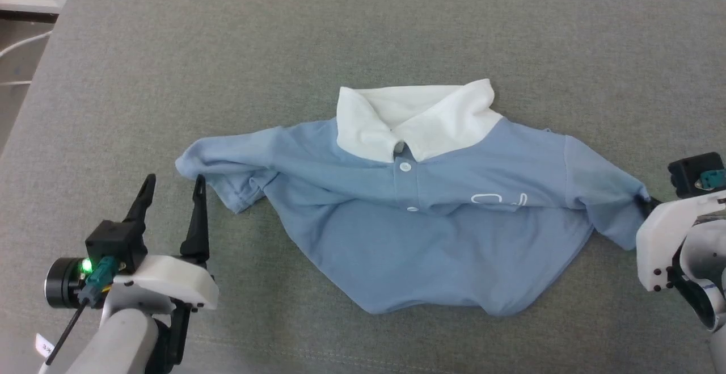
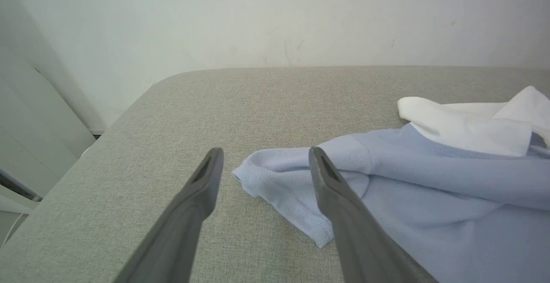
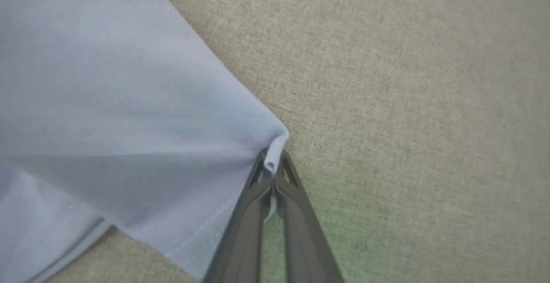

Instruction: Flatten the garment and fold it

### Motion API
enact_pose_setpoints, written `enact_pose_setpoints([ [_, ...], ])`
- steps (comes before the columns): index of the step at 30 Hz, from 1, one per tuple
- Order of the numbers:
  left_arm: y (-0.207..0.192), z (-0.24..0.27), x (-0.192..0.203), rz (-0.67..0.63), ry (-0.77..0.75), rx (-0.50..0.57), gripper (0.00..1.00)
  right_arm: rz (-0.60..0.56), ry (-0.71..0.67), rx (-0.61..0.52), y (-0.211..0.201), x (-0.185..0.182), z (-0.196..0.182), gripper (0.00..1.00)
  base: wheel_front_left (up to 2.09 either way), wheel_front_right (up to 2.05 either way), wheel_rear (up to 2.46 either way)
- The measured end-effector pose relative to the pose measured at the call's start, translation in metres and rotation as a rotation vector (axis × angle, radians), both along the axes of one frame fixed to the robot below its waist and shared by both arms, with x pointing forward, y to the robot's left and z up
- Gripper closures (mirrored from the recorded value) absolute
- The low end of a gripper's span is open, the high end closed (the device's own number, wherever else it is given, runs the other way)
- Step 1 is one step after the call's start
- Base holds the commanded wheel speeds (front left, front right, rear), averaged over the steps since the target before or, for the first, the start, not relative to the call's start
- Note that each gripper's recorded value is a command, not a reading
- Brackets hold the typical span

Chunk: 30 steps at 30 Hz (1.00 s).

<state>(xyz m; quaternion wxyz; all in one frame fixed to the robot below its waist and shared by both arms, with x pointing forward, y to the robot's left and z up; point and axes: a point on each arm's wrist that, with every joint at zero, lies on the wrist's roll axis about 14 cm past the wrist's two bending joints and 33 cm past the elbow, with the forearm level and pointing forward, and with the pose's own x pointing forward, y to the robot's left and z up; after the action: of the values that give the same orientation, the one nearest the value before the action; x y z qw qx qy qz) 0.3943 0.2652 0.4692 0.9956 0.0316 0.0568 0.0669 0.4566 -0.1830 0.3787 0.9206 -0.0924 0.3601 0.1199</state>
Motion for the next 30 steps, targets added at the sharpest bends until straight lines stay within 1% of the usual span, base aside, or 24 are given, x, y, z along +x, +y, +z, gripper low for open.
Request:
enact_pose_setpoints([
  [3, 0.0, -0.001, -0.002, 0.007, 0.001, -0.007, 0.0, -0.008, -0.089, -0.021, -0.009, 0.007, 0.013, 1.0, 0.0, 0.0, 0.0],
  [5, -0.002, -0.001, -0.004, 0.006, -0.001, -0.016, 0.0, -0.013, -0.173, -0.02, -0.012, 0.012, 0.032, 1.0, 0.0, 0.0, 0.0],
  [9, -0.005, 0.003, -0.007, 0.003, -0.014, -0.025, 0.0, -0.022, -0.37, -0.009, -0.015, 0.014, 0.083, 1.0, 0.0, 0.0, 0.0],
  [12, -0.011, 0.009, -0.007, -0.007, -0.035, -0.039, 0.0, -0.017, -0.521, -0.009, -0.017, 0.008, 0.128, 1.0, 0.0, 0.0, 0.0],
  [14, -0.016, 0.012, -0.008, -0.018, -0.046, -0.048, 0.0, -0.024, -0.624, -0.029, -0.023, 0.001, 0.16, 1.0, 0.0, 0.0, 0.0],
  [16, -0.022, 0.016, -0.007, -0.031, -0.061, -0.055, 0.0, -0.042, -0.702, -0.045, -0.032, -0.007, 0.186, 1.0, 0.0, 0.0, 0.0],
  [17, -0.025, 0.019, -0.006, -0.037, -0.072, -0.061, 0.0, -0.051, -0.72, -0.053, -0.035, -0.01, 0.194, 1.0, 0.0, 0.0, 0.0],
  [19, -0.031, 0.025, -0.004, -0.05, -0.095, -0.073, 0.0, -0.058, -0.723, -0.074, -0.041, -0.014, 0.201, 1.0, 0.0, 0.0, 0.0],
  [21, -0.035, 0.028, -0.002, -0.061, -0.106, -0.073, 0.0, -0.057, -0.705, -0.089, -0.045, -0.013, 0.2, 1.0, 0.0, 0.0, 0.0],
  [25, -0.042, 0.027, 0.002, -0.081, -0.107, -0.075, 0.0, -0.083, -0.643, -0.107, -0.061, 0.012, 0.192, 1.0, 0.0, 0.0, 0.0],
  [30, -0.042, 0.024, 0.008, -0.077, -0.102, -0.078, 0.0, -0.153, -0.453, -0.172, -0.095, 0.049, 0.149, 1.0, 0.0, 0.0, 0.0],
])
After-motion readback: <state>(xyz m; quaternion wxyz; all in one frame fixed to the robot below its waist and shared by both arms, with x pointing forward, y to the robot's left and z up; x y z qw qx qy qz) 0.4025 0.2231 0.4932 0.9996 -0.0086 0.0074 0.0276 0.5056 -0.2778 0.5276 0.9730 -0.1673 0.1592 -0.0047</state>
